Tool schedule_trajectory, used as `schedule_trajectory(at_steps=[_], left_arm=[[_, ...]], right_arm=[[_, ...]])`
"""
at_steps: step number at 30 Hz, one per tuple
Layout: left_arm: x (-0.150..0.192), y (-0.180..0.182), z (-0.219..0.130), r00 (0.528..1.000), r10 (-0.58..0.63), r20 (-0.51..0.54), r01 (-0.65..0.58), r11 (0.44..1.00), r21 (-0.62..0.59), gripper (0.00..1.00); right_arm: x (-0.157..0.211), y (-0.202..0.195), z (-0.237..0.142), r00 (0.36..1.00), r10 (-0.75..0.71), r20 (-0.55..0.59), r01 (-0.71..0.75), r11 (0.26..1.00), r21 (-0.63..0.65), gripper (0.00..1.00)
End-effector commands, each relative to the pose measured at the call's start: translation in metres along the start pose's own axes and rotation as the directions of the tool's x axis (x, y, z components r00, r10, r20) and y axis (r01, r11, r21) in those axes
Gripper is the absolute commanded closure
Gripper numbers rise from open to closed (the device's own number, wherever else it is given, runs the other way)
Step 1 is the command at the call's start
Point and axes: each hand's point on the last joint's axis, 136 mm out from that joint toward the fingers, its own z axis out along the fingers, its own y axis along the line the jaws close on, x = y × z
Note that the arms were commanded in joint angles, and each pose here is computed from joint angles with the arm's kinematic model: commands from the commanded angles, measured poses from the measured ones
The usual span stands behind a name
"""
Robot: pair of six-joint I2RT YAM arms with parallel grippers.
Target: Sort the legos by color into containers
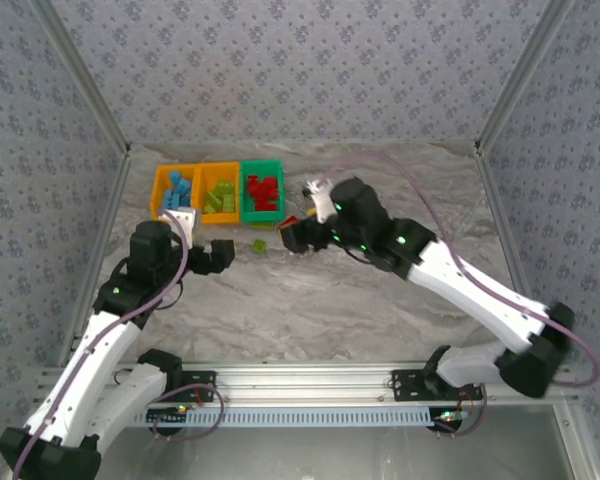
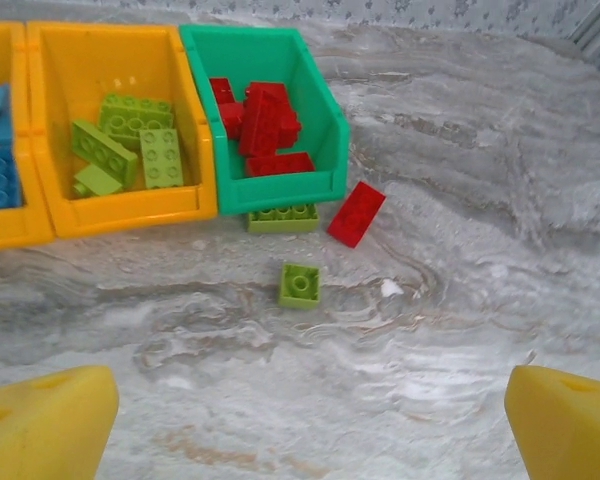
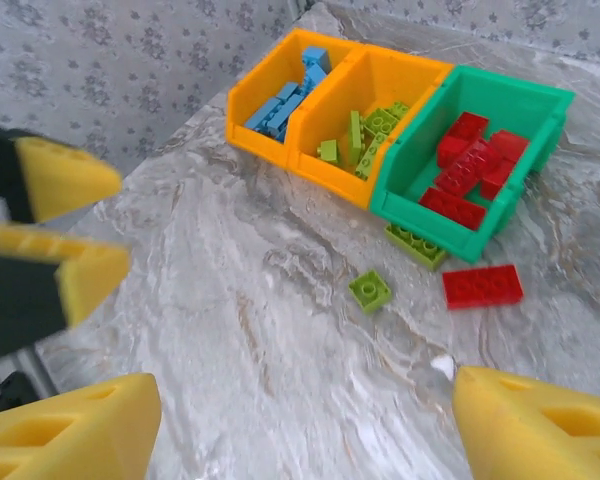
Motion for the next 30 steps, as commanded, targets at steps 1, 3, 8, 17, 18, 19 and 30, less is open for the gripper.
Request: schedule_trajectory(at_steps=[1,3,8,17,18,19,30], left_arm=[[-0.003,-0.008,0.025,0.995,-0.094,-0.019,0.094,0.996,0.01,0.01],[0.007,-0.008,0.046,0.996,-0.065,-0.062,0.064,0.998,-0.015,0.01],[0.036,-0.002,0.105,0.982,-0.034,-0.187,0.019,0.997,-0.08,0.01],[0.066,0.001,0.184,0.951,0.044,-0.305,-0.087,0.988,-0.129,0.06],[0.068,0.003,0.19,0.947,0.051,-0.318,-0.098,0.986,-0.133,0.08],[0.071,0.003,0.197,0.941,0.057,-0.333,-0.108,0.985,-0.134,0.12],[0.088,0.006,0.221,0.92,0.052,-0.387,-0.112,0.984,-0.136,0.62]], right_arm=[[0.047,0.002,-0.014,0.997,0.019,-0.081,-0.022,0.999,-0.034,0.18],[0.059,0.002,-0.026,0.996,0.029,-0.08,-0.032,0.999,-0.036,0.15],[0.083,-0.005,-0.039,0.993,0.082,-0.086,-0.083,0.996,-0.01,0.04],[0.101,-0.016,-0.034,0.988,0.102,-0.117,-0.098,0.994,0.041,0.01],[0.101,-0.016,-0.034,0.988,0.102,-0.116,-0.098,0.994,0.039,0.01],[0.101,-0.016,-0.033,0.988,0.102,-0.118,-0.098,0.994,0.038,0.01],[0.103,-0.025,-0.033,0.987,0.106,-0.119,-0.097,0.992,0.08,0.01]])
